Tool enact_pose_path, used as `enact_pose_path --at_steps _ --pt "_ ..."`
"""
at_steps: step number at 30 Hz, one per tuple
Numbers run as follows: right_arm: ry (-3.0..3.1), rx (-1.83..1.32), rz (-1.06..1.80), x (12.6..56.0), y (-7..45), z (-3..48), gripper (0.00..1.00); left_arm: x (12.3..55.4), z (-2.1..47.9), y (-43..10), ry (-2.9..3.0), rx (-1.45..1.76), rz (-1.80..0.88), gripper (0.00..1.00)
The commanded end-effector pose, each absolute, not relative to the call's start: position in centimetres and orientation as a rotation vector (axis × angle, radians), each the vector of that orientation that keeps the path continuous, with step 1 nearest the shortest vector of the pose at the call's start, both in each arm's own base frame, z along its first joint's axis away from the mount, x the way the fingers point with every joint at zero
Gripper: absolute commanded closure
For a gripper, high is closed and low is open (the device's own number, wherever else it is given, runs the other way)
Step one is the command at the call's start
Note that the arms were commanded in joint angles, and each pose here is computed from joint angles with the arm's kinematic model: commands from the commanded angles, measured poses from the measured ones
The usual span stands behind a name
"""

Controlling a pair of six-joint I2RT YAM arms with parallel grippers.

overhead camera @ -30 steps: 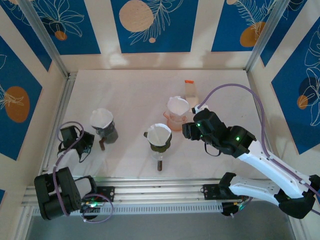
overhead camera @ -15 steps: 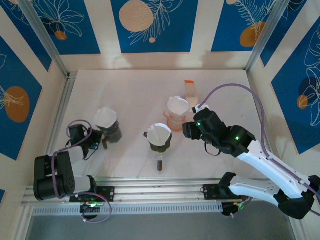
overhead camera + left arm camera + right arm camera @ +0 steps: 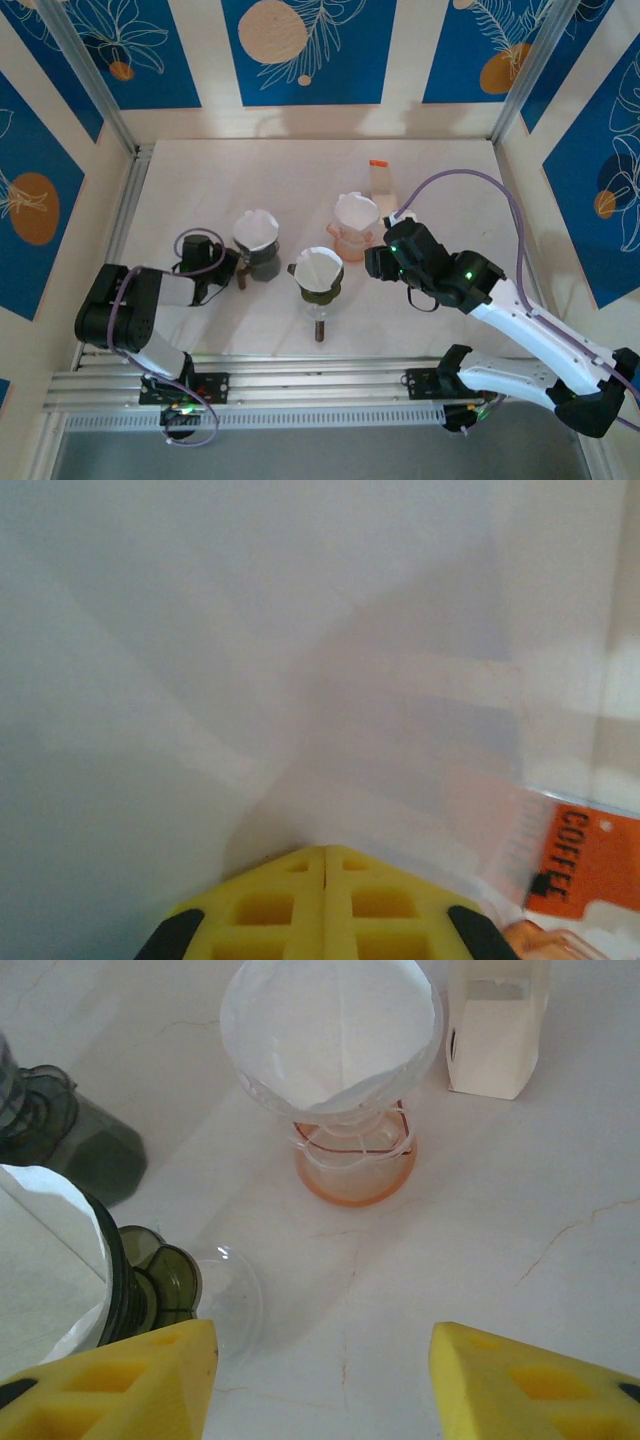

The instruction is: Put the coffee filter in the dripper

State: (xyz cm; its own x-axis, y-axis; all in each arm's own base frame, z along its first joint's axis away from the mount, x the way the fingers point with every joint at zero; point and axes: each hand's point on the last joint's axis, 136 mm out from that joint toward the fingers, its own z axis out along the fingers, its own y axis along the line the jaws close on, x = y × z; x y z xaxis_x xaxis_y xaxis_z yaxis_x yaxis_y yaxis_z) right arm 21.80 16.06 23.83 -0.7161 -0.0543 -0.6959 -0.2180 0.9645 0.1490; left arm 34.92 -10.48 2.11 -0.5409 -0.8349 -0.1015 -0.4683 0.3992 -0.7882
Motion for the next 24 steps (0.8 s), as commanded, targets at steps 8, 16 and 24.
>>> enact_pose_path --at_steps 8,16,24 --pt "2.388 -0.13 0.264 21.8 15.4 23.0 0.41 35.7 2.1 -13.4 2.168 -1.084 -1.034 1.0" --pt "2.369 -0.118 0.255 22.3 15.4 23.3 0.41 34.1 5.3 -8.2 2.138 -1.093 -0.887 1.0" --pt "2.287 -0.058 0.173 24.1 13.7 24.6 0.34 32.5 14.1 -3.6 2.076 -0.882 -0.643 0.82"
